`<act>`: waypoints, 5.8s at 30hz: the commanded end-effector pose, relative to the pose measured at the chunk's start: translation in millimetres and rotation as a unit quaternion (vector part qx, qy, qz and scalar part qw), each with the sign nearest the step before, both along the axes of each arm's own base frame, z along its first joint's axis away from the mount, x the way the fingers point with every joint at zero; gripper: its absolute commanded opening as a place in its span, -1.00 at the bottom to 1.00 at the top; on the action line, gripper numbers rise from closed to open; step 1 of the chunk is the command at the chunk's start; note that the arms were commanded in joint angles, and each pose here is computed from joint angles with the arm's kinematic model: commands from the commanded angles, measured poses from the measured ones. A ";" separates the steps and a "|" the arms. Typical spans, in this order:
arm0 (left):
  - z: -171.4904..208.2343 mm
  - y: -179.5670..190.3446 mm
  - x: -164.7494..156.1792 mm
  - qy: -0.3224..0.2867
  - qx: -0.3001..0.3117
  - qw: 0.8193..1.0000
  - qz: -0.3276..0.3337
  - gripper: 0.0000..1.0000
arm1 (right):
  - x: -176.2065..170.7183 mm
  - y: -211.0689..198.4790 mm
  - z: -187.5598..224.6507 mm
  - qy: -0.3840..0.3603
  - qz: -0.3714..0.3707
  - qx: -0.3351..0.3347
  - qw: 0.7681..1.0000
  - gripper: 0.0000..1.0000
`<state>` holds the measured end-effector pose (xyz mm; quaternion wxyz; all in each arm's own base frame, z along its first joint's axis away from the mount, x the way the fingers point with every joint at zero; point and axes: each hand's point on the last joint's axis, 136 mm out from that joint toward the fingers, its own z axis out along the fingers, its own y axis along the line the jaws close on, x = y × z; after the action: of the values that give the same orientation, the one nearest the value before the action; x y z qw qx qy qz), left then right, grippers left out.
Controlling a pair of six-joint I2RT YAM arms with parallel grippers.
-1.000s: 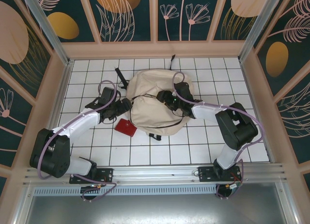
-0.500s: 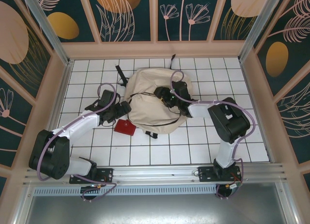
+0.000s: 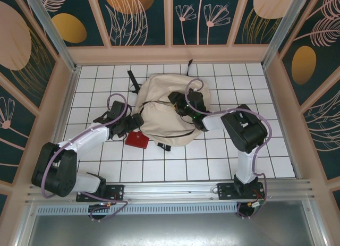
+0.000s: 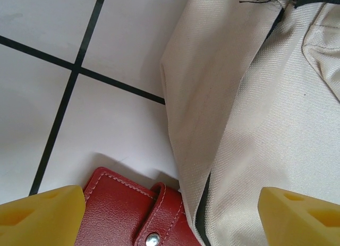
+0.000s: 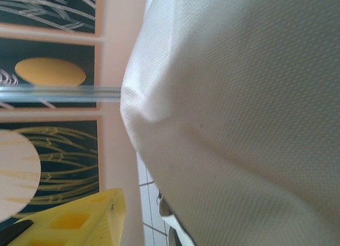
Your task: Pack books, pencil case, and school supplies into a backpack
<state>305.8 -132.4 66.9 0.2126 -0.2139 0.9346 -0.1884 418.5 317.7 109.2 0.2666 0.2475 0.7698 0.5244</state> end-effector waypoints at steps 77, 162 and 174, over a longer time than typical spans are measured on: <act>-6.7 8.5 0.0 0.000 -0.005 0.999 0.042 0.72 | -119.2 -175.7 -81.8 0.195 -0.033 -0.198 0.960 -0.72; -3.6 -11.7 -37.6 0.018 -0.149 0.986 0.067 0.21 | -167.1 109.8 -120.2 0.072 0.424 -0.307 0.849 -0.51; 22.6 -16.2 -33.1 -0.034 -0.205 0.975 0.079 0.22 | -171.8 119.0 -112.6 0.070 0.443 -0.270 0.852 -0.35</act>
<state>255.6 -128.6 64.5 0.1850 -0.3318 0.8790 -0.2882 274.1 450.9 26.8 0.0714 -0.1704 0.9144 0.3601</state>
